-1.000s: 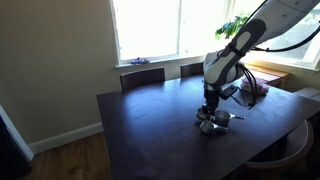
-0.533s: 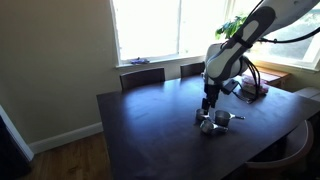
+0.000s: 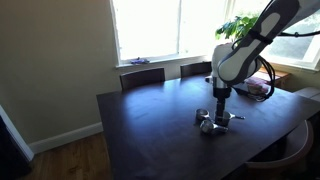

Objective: Separate the pots

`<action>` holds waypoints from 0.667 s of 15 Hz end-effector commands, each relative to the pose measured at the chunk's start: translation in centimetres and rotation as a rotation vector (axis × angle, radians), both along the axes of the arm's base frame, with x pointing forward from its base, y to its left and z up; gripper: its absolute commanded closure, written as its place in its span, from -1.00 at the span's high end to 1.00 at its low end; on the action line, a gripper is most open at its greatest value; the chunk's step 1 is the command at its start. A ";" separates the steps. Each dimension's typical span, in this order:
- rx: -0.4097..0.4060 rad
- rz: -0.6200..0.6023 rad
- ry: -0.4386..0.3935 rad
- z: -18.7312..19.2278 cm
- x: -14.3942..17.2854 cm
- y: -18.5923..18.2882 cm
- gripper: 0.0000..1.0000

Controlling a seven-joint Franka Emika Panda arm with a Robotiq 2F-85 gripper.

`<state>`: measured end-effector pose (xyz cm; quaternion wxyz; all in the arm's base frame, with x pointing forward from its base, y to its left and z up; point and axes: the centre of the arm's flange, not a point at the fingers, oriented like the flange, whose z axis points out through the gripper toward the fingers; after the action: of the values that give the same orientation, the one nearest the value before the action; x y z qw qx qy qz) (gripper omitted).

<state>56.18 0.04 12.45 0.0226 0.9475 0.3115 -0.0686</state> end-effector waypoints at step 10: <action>-0.076 0.336 0.080 -1.5 -7.8 0.7 0.94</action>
<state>50.49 0.19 9.13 0.0510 0.8907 0.4333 -0.1275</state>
